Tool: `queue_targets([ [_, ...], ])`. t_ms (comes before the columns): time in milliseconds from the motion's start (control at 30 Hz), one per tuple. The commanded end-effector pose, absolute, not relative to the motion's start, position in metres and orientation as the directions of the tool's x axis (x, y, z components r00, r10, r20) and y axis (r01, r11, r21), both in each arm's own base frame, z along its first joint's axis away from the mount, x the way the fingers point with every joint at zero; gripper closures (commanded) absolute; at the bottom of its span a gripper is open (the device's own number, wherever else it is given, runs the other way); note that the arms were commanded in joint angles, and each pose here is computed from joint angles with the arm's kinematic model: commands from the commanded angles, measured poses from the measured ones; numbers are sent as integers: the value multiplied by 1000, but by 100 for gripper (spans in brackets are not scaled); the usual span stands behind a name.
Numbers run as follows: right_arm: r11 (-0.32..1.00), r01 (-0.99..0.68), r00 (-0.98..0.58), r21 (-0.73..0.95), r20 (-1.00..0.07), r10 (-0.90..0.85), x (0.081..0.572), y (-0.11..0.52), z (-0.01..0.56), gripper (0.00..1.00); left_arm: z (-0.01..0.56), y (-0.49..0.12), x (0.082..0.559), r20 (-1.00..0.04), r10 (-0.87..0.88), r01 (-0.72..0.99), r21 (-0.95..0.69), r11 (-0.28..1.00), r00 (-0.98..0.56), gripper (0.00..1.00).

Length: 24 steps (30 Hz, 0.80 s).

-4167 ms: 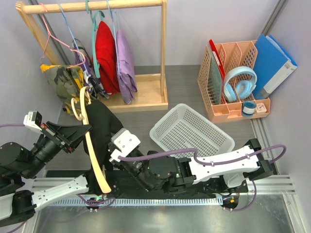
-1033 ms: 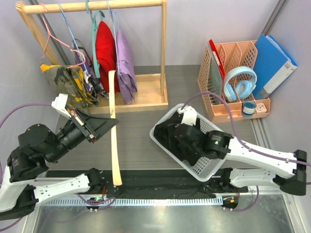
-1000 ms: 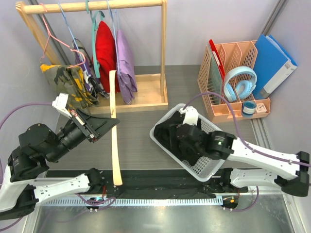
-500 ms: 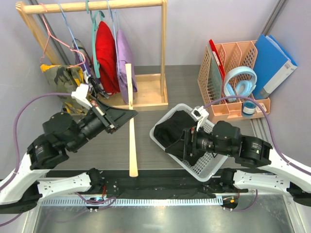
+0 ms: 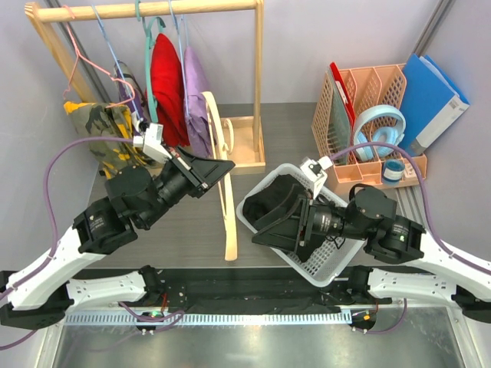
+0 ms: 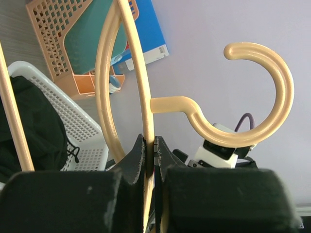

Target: Remove the trousers from the hanger

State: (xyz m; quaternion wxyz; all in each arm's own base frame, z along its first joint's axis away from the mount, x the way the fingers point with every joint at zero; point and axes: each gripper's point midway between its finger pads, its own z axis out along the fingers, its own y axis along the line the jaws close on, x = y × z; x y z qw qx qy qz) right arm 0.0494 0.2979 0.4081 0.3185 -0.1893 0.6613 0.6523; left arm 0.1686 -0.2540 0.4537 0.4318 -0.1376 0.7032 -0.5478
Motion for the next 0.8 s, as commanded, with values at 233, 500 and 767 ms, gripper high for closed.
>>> queue_targets([
  [233,-19,-726,-679,687,-713,174,45,351,434,32,480,-267,176,-395,-718,309,-916,257,-573,100],
  [500,26,-716,-676,698,-702,226,51,350,428,88,482,-275,174,-374,-710,308,-924,229,-596,100],
  [767,63,-697,-667,714,-678,310,62,333,428,99,480,-279,174,-342,-712,293,-936,198,-613,100],
])
